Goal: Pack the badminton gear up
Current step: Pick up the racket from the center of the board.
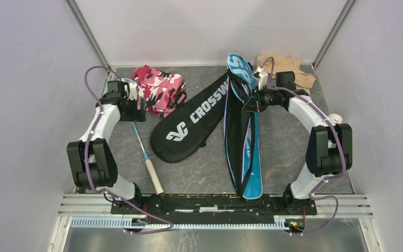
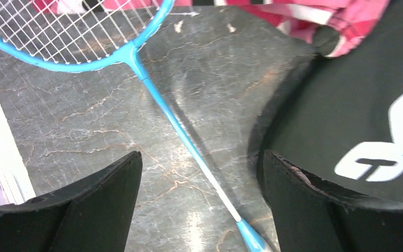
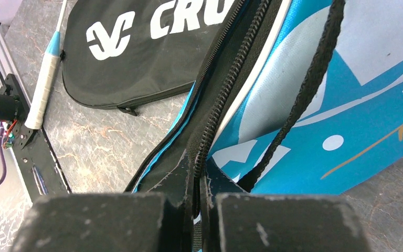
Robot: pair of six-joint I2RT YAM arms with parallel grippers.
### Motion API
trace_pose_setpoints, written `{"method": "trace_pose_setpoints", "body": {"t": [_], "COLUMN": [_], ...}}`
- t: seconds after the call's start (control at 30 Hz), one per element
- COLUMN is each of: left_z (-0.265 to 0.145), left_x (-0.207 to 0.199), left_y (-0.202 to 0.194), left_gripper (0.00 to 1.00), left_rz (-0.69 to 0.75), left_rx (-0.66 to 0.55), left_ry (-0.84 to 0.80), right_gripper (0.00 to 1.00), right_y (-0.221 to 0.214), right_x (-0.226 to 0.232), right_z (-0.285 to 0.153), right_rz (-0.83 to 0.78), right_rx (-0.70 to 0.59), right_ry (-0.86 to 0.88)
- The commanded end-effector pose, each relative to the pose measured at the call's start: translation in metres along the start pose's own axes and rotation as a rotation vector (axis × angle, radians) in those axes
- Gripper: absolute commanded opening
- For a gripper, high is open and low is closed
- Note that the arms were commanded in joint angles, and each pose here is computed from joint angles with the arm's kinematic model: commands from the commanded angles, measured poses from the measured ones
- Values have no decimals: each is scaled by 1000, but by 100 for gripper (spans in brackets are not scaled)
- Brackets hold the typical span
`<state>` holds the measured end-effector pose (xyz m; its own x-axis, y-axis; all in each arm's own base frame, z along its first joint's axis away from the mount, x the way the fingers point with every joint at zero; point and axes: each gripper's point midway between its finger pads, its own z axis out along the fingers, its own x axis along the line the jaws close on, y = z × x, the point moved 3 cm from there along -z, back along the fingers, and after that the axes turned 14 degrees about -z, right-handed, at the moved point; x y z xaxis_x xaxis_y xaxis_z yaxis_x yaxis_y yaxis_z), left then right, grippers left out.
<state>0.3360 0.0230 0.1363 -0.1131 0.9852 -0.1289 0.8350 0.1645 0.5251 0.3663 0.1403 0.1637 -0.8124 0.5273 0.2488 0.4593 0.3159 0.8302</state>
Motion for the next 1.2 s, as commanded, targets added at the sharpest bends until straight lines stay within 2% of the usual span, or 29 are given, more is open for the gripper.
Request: {"method": "trace_pose_setpoints", "body": {"t": [0.0, 0.2, 0.87, 1.17], "left_z": [20, 42, 82, 86], "left_x": [20, 38, 43, 45], "left_y": [4, 2, -24, -31], "left_gripper": [85, 68, 45, 24], "left_rz": [-59, -185, -361, -399], "left_rx": [21, 57, 67, 77], "left_ry": [11, -28, -31, -26], "right_gripper": [0, 0, 0, 0], "right_y": [29, 29, 25, 23], "right_x": [9, 11, 16, 17], "right_z": [-10, -11, -11, -10], "right_rz": [-96, -101, -98, -87], "right_rx": [-100, -105, -108, -107], "right_ry": [22, 30, 48, 52]}}
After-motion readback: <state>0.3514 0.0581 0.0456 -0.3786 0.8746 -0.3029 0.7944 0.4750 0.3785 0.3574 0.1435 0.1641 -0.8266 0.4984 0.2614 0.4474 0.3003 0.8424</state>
